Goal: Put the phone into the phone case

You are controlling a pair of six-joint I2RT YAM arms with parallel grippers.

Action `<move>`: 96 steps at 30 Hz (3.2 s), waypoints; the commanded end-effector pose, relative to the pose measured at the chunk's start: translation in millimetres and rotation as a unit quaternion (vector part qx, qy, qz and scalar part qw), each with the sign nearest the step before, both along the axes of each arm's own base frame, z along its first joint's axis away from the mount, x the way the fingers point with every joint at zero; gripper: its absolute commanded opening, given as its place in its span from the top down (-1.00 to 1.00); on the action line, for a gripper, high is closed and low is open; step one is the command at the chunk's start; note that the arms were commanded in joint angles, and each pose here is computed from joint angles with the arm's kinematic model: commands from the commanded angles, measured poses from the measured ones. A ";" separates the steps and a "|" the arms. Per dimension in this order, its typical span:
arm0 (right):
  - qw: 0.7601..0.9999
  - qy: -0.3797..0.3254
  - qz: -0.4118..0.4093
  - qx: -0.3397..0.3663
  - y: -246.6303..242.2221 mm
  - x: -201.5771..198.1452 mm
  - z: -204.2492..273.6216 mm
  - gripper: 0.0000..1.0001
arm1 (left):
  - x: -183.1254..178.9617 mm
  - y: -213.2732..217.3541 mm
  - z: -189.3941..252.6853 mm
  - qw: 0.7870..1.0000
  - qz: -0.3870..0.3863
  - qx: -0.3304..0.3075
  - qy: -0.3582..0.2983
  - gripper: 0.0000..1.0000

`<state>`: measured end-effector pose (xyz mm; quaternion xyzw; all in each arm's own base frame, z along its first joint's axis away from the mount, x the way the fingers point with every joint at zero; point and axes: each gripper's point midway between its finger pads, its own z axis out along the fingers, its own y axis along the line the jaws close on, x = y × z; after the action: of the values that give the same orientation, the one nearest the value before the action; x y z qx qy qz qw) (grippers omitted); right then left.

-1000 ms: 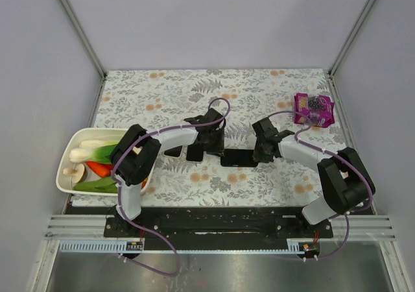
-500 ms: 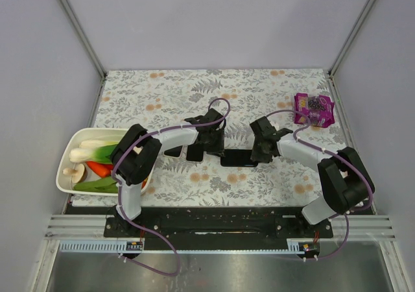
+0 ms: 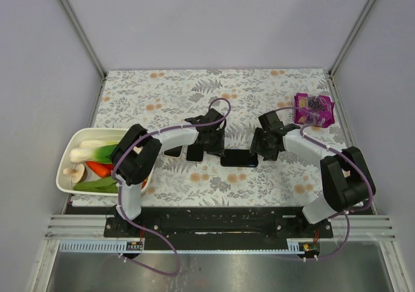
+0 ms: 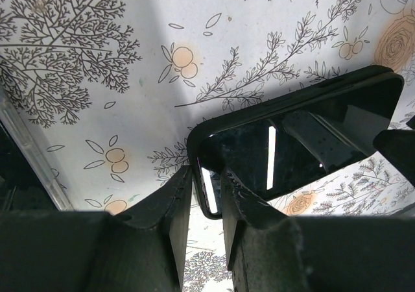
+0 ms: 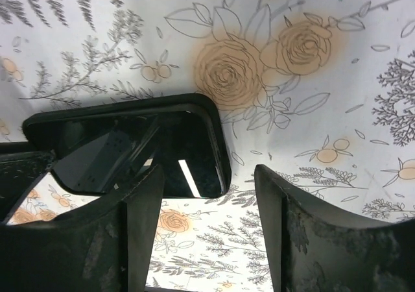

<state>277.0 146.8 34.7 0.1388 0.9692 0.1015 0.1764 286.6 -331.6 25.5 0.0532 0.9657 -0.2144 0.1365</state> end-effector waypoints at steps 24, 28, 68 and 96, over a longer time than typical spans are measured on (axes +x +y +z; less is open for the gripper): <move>0.996 -0.018 0.087 0.017 31.8 94.2 13.6 -0.12 | -86.0 -31.9 40.8 0.996 -0.065 -0.027 -0.057 0.30; 0.995 -0.005 0.093 0.023 34.4 89.0 7.7 -0.10 | -94.4 -44.5 26.7 0.996 -0.072 -0.028 -0.039 0.32; 0.991 0.067 0.084 0.075 34.5 21.6 -24.5 0.10 | -1.7 -11.2 -29.2 0.999 0.031 0.033 -0.023 0.36; 0.986 0.048 0.008 0.162 47.2 -23.9 -23.2 0.14 | 55.2 8.1 -22.2 0.997 0.063 0.033 -0.023 0.36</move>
<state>311.0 179.2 23.7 0.1475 0.9393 0.2354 0.2016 256.8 -358.2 21.9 0.0360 0.9686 -0.2428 0.0402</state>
